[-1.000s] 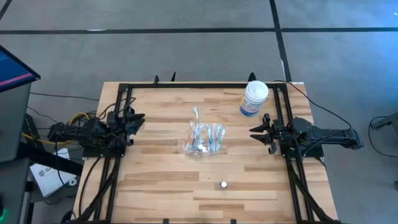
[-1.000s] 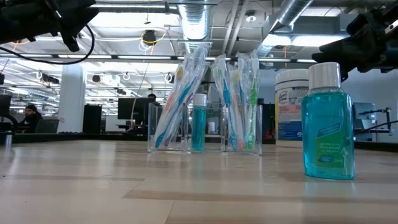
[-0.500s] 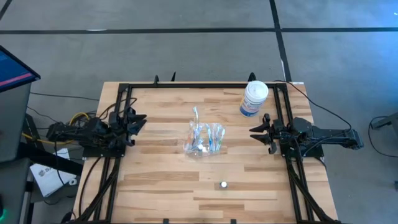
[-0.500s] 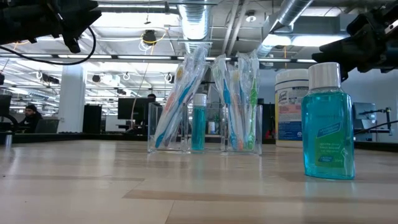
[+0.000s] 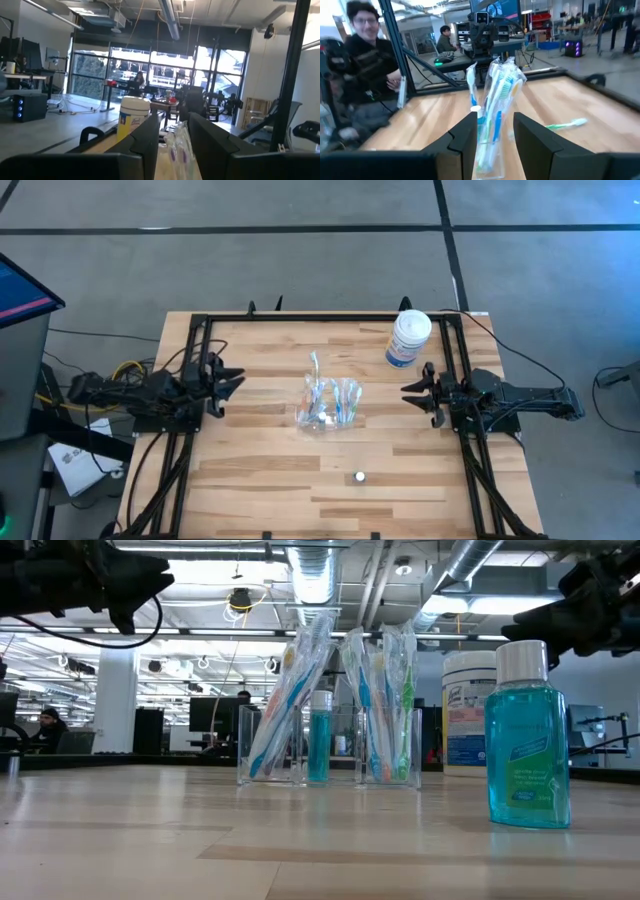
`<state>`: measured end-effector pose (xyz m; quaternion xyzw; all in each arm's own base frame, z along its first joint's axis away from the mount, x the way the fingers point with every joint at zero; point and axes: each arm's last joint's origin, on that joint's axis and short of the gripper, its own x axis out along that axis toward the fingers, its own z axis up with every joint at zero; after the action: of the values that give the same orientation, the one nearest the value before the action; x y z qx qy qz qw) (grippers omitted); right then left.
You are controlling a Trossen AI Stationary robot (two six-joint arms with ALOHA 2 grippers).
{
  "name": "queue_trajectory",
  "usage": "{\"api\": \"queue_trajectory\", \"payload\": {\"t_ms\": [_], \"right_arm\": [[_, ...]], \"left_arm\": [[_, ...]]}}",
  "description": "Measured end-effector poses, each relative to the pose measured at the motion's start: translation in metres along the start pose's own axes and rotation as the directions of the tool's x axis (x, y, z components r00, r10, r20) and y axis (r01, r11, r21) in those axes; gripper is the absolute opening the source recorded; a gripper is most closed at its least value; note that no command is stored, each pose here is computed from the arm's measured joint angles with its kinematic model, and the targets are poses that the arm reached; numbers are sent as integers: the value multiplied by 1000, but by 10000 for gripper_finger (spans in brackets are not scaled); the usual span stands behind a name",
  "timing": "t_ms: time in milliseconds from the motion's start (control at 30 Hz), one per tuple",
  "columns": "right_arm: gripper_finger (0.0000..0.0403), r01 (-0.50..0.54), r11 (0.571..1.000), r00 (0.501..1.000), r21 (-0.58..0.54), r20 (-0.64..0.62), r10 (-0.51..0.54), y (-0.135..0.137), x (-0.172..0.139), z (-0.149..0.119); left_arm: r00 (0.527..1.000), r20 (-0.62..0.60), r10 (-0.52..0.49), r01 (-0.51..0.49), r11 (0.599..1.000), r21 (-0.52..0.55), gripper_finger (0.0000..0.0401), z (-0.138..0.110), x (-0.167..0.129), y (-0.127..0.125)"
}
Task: Pick & Place toothbrushing station
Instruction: Put the mouthwash into the transparent organizer
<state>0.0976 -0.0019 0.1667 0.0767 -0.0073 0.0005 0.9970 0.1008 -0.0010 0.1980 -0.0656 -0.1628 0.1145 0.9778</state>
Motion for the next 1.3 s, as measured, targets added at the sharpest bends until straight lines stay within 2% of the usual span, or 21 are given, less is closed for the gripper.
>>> {"api": "queue_trajectory", "payload": {"t_ms": [100,200,300,367,433,500,567,633,700,1100,1300], "right_arm": [[118,6,996,1000,-87,1,-6,0,0,0],[118,3,995,999,-104,49,2,0,0,5],[118,-9,999,994,-42,107,13,1,-1,10],[118,-32,999,981,18,193,28,3,-2,19],[118,-43,999,966,21,254,36,4,-3,24],[118,-64,995,962,73,271,42,4,-4,26],[118,-143,984,960,108,257,111,7,-4,26],[118,-232,968,951,97,233,205,11,-4,24],[118,-280,955,943,97,213,255,15,-3,23],[118,-305,948,952,89,52,302,39,16,6],[118,-339,938,941,73,8,339,54,26,-1]], "left_arm": [[1000,-26,2,-1,1000,10,104,-3,2,0],[999,-48,3,-2,1000,18,104,-6,3,-1],[998,-64,4,-3,1000,24,104,-8,4,-1],[997,-71,5,-3,1000,26,104,-9,5,-1],[997,-76,5,-3,1000,28,104,-9,5,-1],[997,-79,6,-3,1000,29,104,-10,5,-1],[997,-79,5,-3,1000,29,104,-10,6,-2],[997,-76,5,-4,1000,25,104,-9,6,-2],[998,-67,5,-3,1000,22,104,-8,6,-2],[999,-38,2,-2,1000,13,104,-5,6,-2],[999,-38,2,-2,1000,11,104,-5,6,-2]]}}
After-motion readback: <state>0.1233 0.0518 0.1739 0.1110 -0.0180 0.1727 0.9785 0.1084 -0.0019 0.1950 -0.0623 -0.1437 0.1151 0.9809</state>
